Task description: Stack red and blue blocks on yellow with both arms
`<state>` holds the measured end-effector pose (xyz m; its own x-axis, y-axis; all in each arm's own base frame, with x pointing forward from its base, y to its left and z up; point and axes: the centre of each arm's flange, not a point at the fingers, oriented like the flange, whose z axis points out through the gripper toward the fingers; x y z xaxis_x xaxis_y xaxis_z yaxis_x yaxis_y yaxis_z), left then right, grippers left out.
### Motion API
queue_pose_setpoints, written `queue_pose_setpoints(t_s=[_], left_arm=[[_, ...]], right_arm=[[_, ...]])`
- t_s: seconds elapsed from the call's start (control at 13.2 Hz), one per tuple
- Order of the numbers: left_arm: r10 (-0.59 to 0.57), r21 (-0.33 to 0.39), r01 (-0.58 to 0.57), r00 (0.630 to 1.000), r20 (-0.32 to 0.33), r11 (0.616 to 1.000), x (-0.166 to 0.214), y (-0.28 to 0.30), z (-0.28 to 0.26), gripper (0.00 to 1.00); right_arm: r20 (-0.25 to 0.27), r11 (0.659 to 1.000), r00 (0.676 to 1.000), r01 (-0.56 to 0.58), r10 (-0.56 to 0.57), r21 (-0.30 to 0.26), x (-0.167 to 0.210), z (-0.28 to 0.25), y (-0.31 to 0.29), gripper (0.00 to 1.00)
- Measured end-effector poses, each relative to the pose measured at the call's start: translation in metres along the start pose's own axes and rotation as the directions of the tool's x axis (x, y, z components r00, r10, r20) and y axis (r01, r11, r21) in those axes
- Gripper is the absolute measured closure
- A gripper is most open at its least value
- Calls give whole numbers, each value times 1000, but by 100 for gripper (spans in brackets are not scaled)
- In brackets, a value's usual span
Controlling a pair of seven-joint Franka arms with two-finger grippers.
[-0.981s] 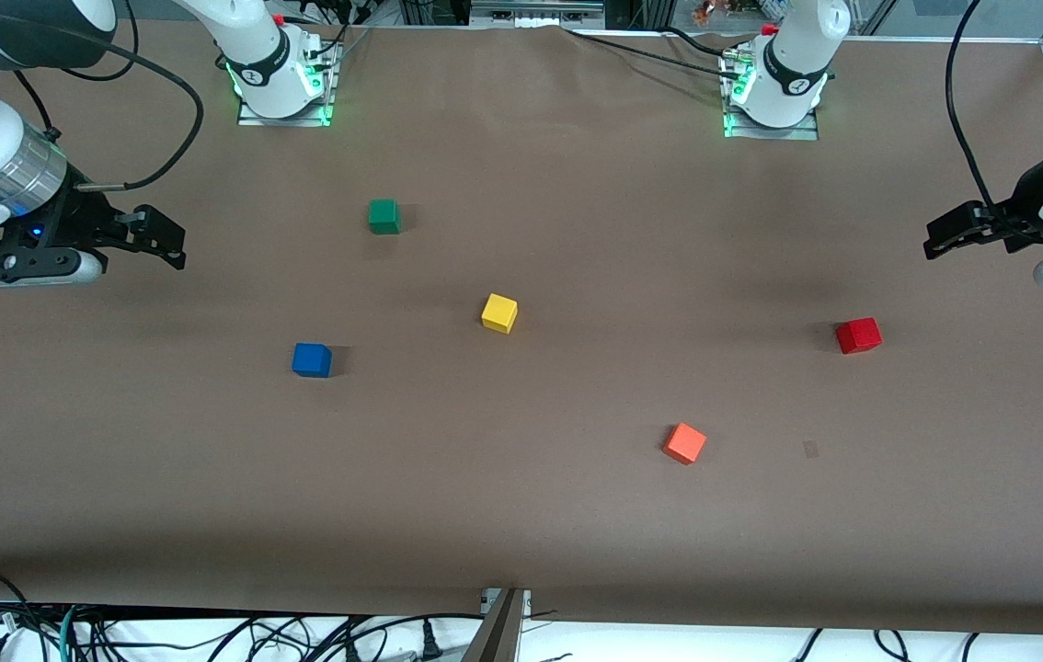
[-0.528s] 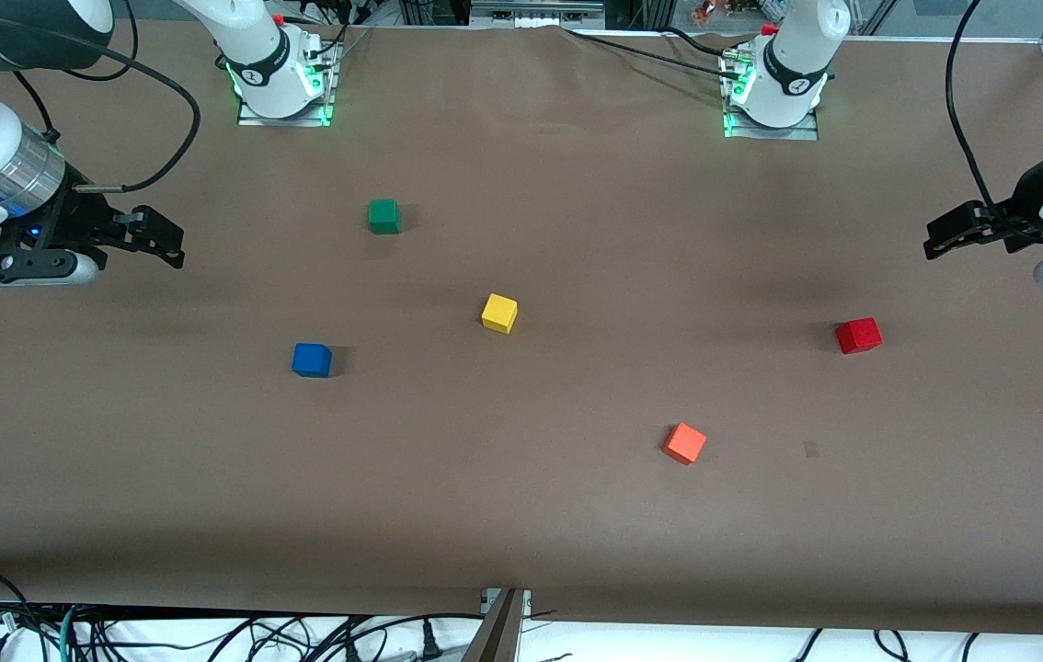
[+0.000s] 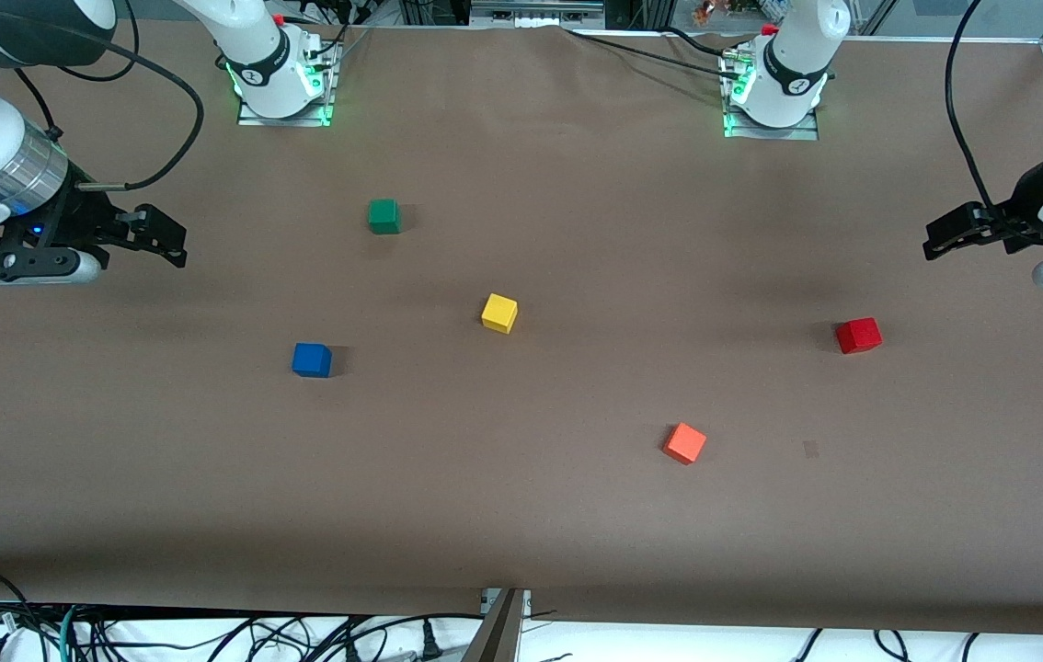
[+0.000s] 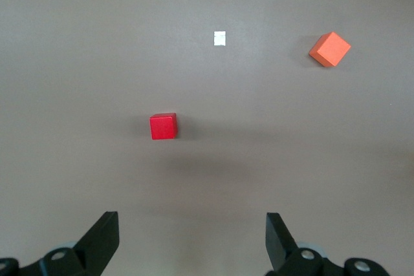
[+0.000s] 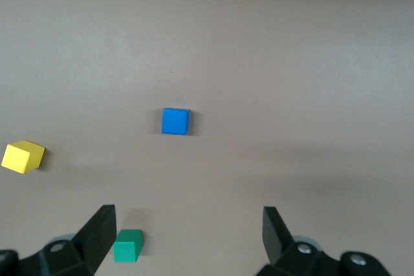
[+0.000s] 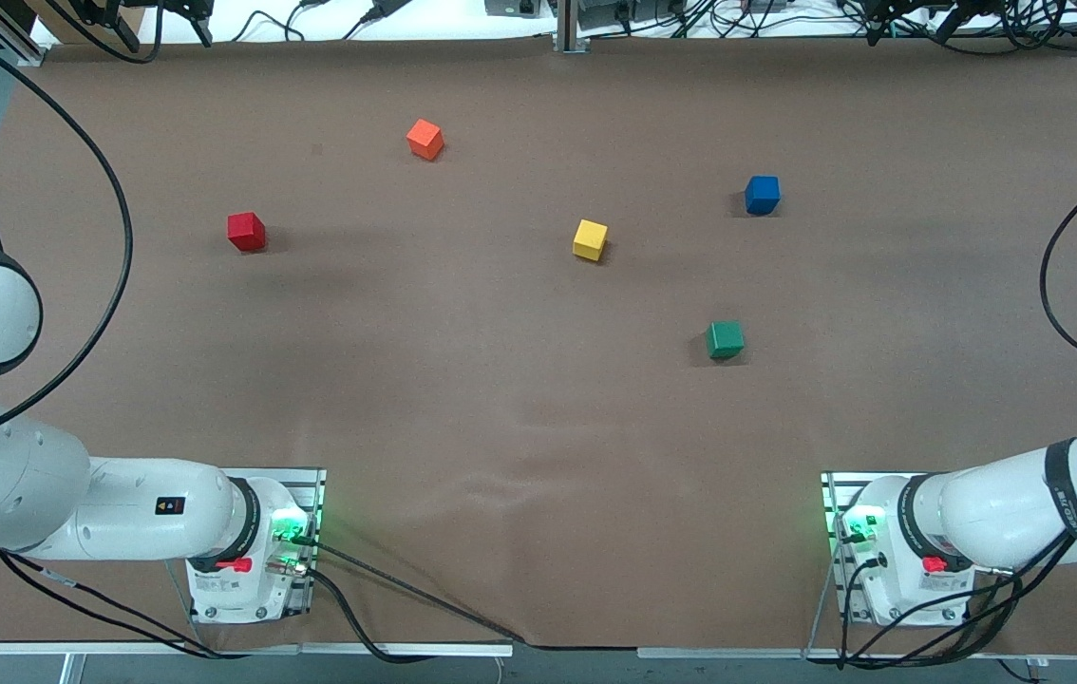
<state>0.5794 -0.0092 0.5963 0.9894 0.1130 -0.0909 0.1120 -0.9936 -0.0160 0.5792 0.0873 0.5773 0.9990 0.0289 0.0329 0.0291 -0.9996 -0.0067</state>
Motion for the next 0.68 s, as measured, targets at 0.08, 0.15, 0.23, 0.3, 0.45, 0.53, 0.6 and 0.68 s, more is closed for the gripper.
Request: queue_pose_setpoints(t_s=[0.08,0.15,0.23,0.3,0.45,0.53,0.6,0.68], left_arm=[[0,0,0,1000,5,1000,2,0,3,0],[-1,1,1,1000,11,1000,4,0,6,0],[-1,2,1,1000,20,1000,7,0,11,0],[-1,3,1,999,32,1000,12,0,19,0],[1,4,-1,999,46,1000,24,2,32,0],[2,5,-2,998,57,1000,31,3,41,0],[1,6,-1,998,67,1000,38,4,52,0],[0,6,0,997,71,1000,46,4,65,0]], right_arm=[[-3,1000,1000,-1,1,0,0,-1,0,0],[-3,1000,1000,-1,1,0,0,-1,0,0],[-2,1000,1000,-2,2,0,0,-1,0,0],[-1,1000,1000,-2,2,0,0,-1,0,0],[-1,1000,1000,-2,2,0,0,-1,0,0],[-1,1000,1000,-1,1,0,0,-1,-1,0],[-1,1000,1000,0,0,0,0,-1,-1,0],[0,1000,1000,0,0,0,0,-1,-1,0]])
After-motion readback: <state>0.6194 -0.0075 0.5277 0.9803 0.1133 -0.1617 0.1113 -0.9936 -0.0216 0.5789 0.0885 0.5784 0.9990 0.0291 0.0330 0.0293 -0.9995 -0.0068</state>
